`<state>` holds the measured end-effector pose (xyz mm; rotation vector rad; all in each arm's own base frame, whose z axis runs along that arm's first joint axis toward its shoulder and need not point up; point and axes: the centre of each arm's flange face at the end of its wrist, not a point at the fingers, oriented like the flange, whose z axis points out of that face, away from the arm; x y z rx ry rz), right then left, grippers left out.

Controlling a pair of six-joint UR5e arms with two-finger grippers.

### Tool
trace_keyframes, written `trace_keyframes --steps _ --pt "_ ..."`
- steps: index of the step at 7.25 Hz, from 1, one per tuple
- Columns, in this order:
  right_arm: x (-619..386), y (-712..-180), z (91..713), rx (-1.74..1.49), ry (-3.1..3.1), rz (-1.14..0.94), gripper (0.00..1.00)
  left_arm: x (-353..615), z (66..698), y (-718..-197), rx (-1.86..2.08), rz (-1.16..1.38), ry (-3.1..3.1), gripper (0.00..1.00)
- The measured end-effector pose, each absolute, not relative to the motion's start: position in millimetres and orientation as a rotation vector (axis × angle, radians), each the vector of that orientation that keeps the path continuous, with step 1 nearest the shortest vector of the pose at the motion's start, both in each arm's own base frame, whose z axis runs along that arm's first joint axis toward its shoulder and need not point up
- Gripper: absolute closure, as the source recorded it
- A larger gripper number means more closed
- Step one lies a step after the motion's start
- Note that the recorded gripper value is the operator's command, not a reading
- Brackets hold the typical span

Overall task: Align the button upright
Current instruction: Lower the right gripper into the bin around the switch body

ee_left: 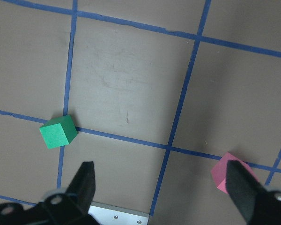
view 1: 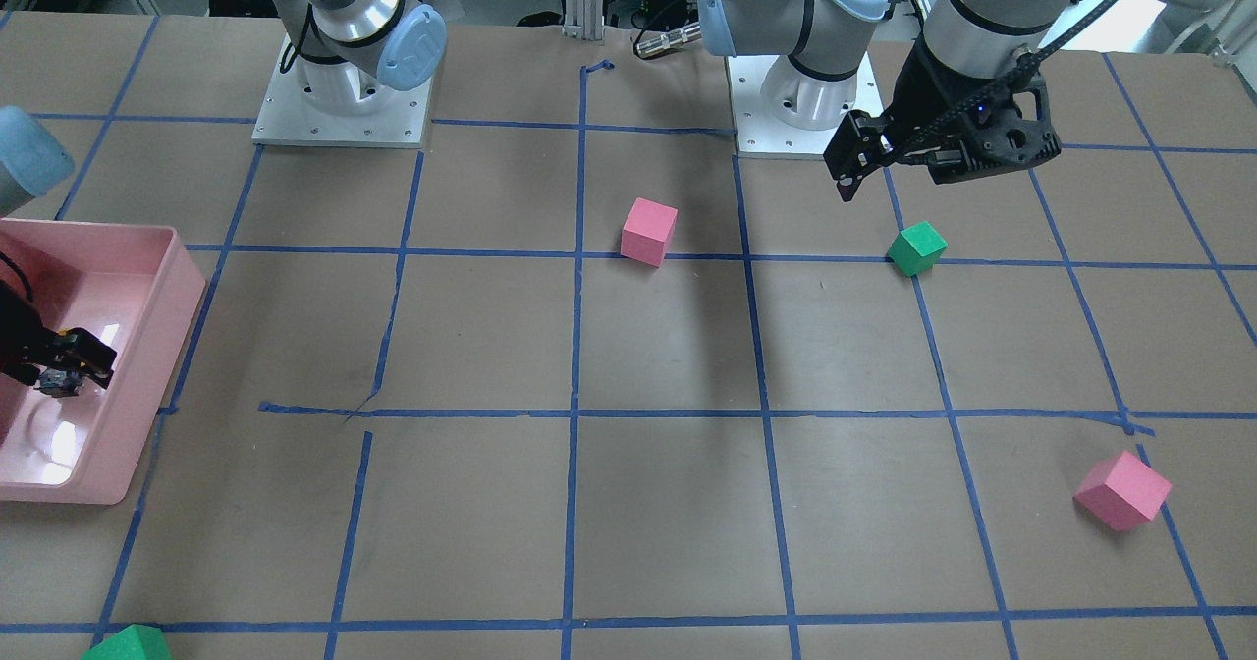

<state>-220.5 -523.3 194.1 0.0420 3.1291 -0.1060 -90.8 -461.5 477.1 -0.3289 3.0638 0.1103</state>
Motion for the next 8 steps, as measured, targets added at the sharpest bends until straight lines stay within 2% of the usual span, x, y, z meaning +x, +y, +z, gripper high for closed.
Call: trace_keyframes --steps 3,4,6,8 --pt "-219.5 -522.1 191.0 0.043 3.127 -0.104 0.08 -92.3 479.8 -457.3 -0.320 0.129 3.065 0.00" --pt "-219.5 -521.8 191.0 0.043 3.127 -0.104 0.15 -92.2 482.3 -457.9 -0.306 0.122 3.068 0.00" --pt "-219.5 -521.4 191.0 0.044 3.127 -0.100 0.65 -88.2 486.9 -464.2 -0.202 0.104 3.087 0.00" --pt "-219.4 -521.1 192.0 0.041 3.129 -0.094 0.98 -84.8 490.0 -470.7 -0.162 0.048 3.090 0.00"
